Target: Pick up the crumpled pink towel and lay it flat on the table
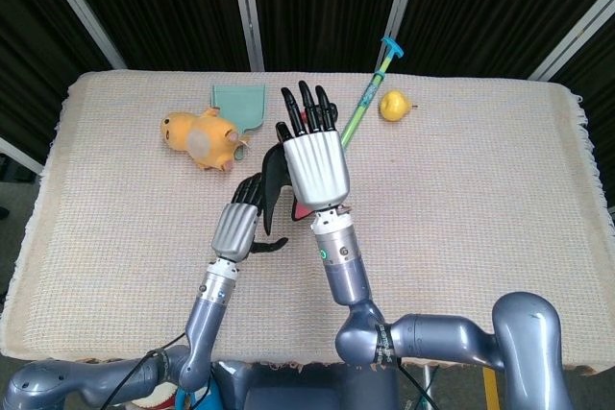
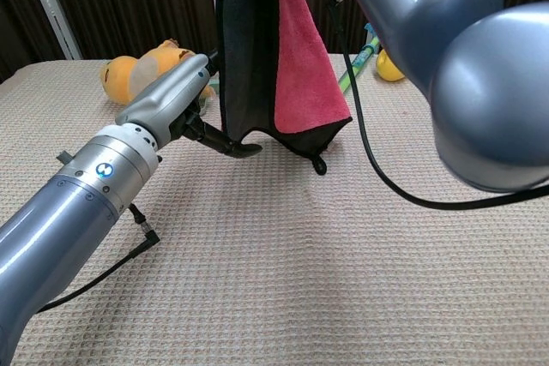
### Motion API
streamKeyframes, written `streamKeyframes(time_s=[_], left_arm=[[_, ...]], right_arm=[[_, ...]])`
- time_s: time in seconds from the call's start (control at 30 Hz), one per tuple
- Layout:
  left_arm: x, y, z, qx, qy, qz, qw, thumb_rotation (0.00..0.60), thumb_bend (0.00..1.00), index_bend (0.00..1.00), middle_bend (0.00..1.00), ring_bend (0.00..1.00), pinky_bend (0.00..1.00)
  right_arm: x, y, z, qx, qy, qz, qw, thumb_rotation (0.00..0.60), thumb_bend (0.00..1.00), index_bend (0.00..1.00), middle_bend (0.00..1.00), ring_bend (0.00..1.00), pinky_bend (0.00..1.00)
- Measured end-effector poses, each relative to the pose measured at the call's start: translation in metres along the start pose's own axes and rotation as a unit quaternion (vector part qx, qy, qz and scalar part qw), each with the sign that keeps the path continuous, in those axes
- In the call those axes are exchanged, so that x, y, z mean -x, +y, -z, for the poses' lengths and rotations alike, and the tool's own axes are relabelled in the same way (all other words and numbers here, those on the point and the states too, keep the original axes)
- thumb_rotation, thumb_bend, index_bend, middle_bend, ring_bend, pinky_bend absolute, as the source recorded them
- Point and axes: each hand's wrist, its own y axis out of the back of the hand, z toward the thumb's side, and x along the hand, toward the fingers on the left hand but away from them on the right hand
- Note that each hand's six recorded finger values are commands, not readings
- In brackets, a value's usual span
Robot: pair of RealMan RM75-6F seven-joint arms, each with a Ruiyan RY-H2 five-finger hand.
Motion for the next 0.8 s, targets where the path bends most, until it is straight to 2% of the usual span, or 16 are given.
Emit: streamKeyframes(time_s=[0.2,0.47,0.5,0.57,0.67,0.8], left_arm=[[-0.003,0.001,0.009,-0.011,0.014,-0.005,0.9998,0.6,0.03,0.0,0.0,0.0,0.07],[-0.012,0.009,0.031,-0.02,0.044,-0.026,0.9985,0.6,0.16,0.02,0.0,0.0,0.07],[-0.013,0.01,0.033,-0.02,0.045,-0.027,0.9984,0.6,0.18,0.04,0.0,0.0,0.07],[-0.014,0.012,0.036,-0.022,0.048,-0.03,0.9982,0.6,0.21,0.19,0.0,0.0,0.07],[-0.016,0.014,0.039,-0.018,0.05,-0.032,0.9981,0.6,0.24,0.37,0.0,0.0,0.07],[-0.016,0.014,0.041,-0.016,0.049,-0.032,0.9982,0.6,0.26,0.48,0.03,0.0,0.07]], right_arm=[[-0.001,0.0,0.001,0.0,-0.001,0.001,1.0,0.6,0.55,0.58,0.18,0.08,0.1],[0.002,0.001,0.007,-0.005,-0.006,0.002,1.0,0.6,0.55,0.58,0.18,0.08,0.1],[0.002,0.001,0.008,-0.004,-0.008,0.001,1.0,0.6,0.55,0.58,0.18,0.08,0.1],[0.001,0.0,0.011,-0.005,-0.011,-0.001,0.9999,0.6,0.55,0.58,0.18,0.08,0.1],[0.001,-0.002,0.013,-0.007,-0.013,-0.002,0.9999,0.6,0.55,0.58,0.18,0.08,0.1],[0.001,-0.003,0.015,-0.009,-0.014,-0.003,0.9998,0.6,0.55,0.58,0.18,0.08,0.1]])
